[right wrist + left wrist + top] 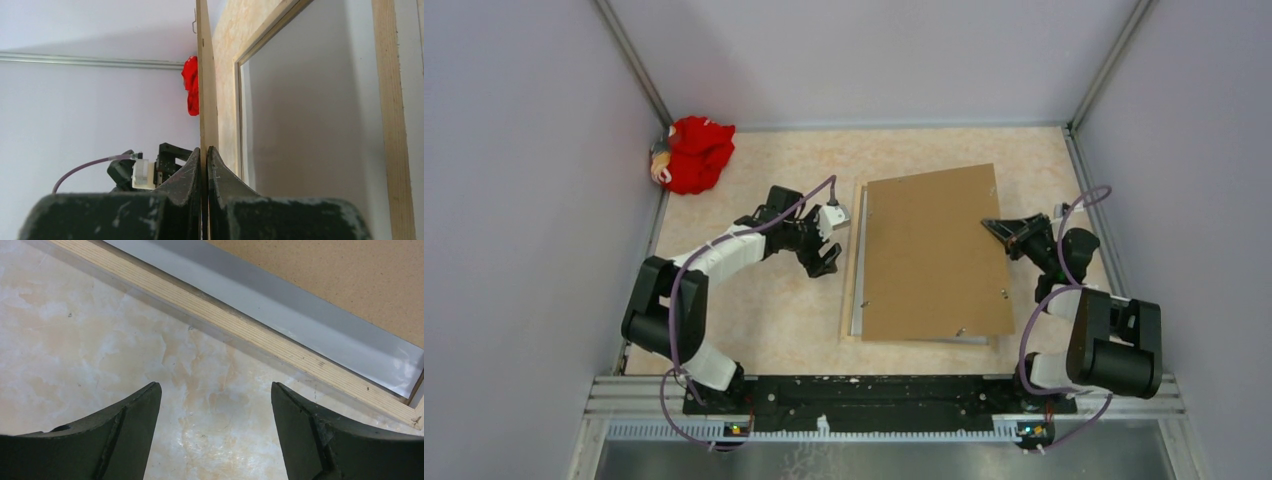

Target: Put the photo into the frame

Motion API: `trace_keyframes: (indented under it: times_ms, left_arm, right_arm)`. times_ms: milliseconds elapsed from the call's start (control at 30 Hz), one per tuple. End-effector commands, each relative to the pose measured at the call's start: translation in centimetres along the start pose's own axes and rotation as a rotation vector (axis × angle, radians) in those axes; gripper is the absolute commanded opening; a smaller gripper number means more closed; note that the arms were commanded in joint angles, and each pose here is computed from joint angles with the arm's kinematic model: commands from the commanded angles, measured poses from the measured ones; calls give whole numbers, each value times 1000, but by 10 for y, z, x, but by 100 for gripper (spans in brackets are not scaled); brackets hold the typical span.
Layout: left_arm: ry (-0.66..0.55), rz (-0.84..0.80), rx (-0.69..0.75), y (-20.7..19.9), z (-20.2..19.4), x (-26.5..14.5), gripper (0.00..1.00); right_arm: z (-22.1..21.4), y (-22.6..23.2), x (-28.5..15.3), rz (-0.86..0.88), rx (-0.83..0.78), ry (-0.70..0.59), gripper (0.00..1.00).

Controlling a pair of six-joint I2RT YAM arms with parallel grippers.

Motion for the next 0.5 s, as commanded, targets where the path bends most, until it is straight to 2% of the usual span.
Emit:
trace_keyframes:
  times_ms: [0, 467]
  left_arm:
    - [-34, 1, 8, 6, 12, 2, 87]
    - [-29, -7, 2, 8, 11, 7, 85]
  right_arm:
    - [13, 27, 2, 125, -81, -28, 0]
    - [9, 4, 7, 42, -83, -52, 0]
Point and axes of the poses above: each gripper's point midway between its finger pads, its own x axis out along the fingers, its own y axis along the line the jaws close on, z = x × y, the point moved 5 cm from there along -x, back along the fingers, and after that the axes turned 3 degrees about -x, right-handed, at the moved point
